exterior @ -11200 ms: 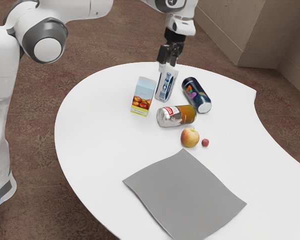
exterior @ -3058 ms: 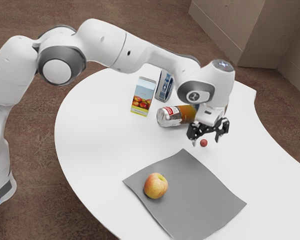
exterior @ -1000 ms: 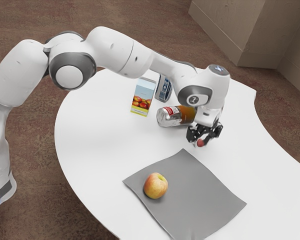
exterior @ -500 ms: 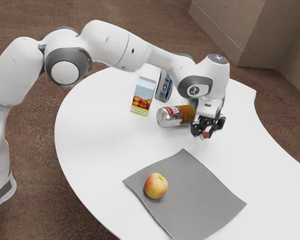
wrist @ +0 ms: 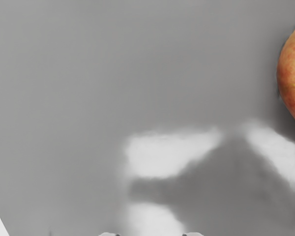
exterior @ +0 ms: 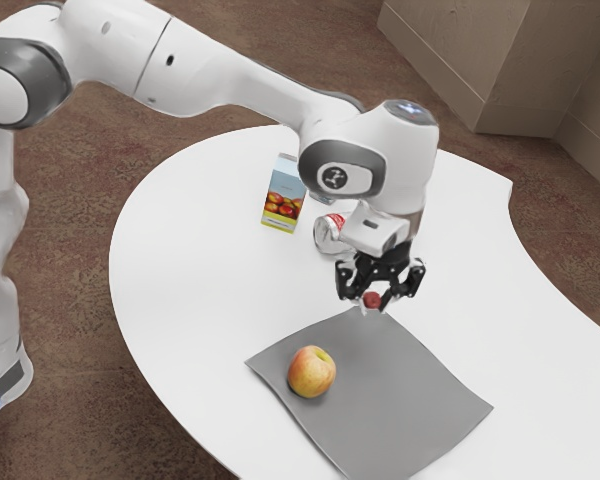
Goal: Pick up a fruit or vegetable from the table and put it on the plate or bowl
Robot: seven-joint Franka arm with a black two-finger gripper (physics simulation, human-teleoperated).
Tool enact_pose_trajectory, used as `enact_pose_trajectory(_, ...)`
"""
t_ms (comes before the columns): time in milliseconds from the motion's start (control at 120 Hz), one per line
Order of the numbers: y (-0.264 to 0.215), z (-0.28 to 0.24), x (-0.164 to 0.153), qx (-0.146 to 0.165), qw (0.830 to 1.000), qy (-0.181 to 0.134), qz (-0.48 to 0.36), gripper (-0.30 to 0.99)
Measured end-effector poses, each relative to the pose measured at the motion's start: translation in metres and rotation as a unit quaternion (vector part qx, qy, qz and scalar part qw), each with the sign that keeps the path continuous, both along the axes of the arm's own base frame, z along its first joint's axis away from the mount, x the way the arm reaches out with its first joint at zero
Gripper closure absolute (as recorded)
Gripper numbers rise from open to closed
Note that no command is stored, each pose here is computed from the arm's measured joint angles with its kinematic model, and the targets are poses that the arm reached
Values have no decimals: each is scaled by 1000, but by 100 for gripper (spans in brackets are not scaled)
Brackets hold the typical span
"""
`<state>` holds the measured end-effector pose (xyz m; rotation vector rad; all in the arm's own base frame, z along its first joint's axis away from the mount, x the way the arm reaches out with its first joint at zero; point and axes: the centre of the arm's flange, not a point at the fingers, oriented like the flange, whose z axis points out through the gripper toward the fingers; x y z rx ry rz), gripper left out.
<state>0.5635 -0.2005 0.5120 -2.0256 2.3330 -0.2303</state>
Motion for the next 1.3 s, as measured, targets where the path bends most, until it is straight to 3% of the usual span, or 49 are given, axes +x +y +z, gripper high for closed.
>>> enact_pose_trajectory(150, -44, -11, -23, 0, 999, 7, -33, 56)
enact_pose_trajectory(450, -9, -19, -1, -5, 1000, 0, 11, 54)
enact_pose_trajectory(575, -16, -23, 0, -3, 1000, 0, 6, 24)
enact_pose_trajectory(717, -15, -18, 3, -4, 1000, -5, 8, 9)
enact_pose_trajectory(775, -16, 21, 12, -16, 999, -39, 10, 6)
enact_pose_trajectory(817, -12, 78, 22, -23, 996, -86, 12, 4)
enact_pose_trajectory(850, 5, 156, 25, -28, 989, -143, 23, 3)
enact_pose_trajectory(900, 75, 259, 17, -22, 976, -204, 76, 3)
enact_pose_trajectory(933, 158, 297, 8, -1, 965, -216, 145, 2)
enact_pose_trajectory(1000, 345, 289, -6, 49, 938, -166, 300, 1)
enact_pose_trajectory(1042, 409, 255, -6, 63, 929, -112, 347, 1)
enact_pose_trajectory(1100, 424, 214, 5, 66, 934, -50, 347, 1)
enact_pose_trajectory(1192, 463, 166, 3, 22, 933, 23, 358, 0)
enact_pose_trajectory(1300, 466, 139, 5, -10, 938, 66, 341, 0)
